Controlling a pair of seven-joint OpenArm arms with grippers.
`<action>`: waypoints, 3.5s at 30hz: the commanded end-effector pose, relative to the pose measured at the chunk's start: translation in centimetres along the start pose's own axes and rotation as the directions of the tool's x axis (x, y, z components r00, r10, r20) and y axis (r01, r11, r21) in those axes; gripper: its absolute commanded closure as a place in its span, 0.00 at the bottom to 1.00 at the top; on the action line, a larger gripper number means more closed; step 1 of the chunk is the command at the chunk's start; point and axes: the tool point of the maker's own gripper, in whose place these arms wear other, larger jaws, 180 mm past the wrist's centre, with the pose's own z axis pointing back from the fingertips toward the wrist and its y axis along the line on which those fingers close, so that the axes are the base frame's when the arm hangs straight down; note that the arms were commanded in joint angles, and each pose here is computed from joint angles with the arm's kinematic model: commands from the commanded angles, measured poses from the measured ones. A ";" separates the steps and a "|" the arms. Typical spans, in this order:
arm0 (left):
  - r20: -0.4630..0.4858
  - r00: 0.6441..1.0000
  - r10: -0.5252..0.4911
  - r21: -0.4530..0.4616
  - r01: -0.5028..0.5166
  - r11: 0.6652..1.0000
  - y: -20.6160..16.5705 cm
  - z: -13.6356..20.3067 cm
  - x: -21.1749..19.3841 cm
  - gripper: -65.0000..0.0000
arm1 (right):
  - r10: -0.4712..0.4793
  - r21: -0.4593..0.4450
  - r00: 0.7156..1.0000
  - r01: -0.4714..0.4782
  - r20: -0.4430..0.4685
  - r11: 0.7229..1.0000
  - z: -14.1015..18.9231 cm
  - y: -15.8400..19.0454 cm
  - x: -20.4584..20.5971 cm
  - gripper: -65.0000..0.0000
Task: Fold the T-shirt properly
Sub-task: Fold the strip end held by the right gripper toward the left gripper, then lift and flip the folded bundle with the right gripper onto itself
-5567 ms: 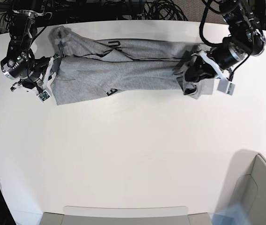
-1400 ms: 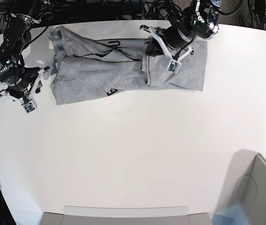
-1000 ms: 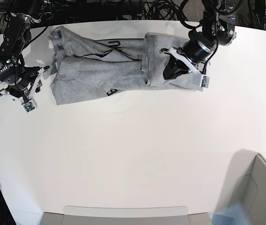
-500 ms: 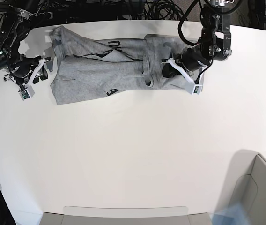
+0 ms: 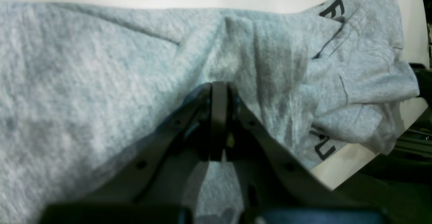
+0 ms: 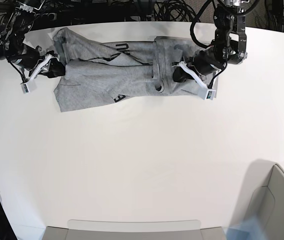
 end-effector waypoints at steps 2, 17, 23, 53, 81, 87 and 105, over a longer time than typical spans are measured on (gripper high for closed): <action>0.022 1.000 -0.010 -0.015 0.010 1.000 -0.4 0.2 0.6 1.00 | 0.025 0.014 0.998 -0.025 0.054 1.000 0.1 0.3 1.6 0.68; 0.023 1.000 -0.010 -0.014 0.010 1.000 -0.4 0.2 0.7 1.00 | 0.029 0.127 0.999 -0.024 -0.034 0.992 -4.5 5.7 -1.1 0.68; 0.023 1.000 -0.008 -0.014 0.009 1.000 -0.4 0.2 0.7 1.00 | 0.082 0.069 0.990 -0.074 -0.113 0.995 -5.9 5.7 -1.7 0.72; 0.179 0.977 -0.115 -0.034 0.122 0.992 -3.7 4.2 4.5 1.00 | 0.180 -0.275 0.984 -0.173 -0.002 0.946 0.4 -8.9 11.4 1.00; 0.238 0.971 -0.014 0.144 -0.021 0.989 3.7 8.0 4.7 1.00 | 0.561 -0.235 0.827 -0.541 0.022 0.807 -2.4 4.0 14.6 1.00; 0.219 0.976 -0.005 0.149 -0.028 0.988 3.9 8.0 3.8 1.00 | 0.640 -0.171 0.767 -0.626 0.043 0.761 -3.6 9.1 14.2 1.00; 0.258 0.965 0.047 0.248 -0.114 0.962 7.8 10.9 4.0 1.00 | 0.818 0.090 0.565 -0.825 0.106 0.558 -5.4 22.2 8.0 1.00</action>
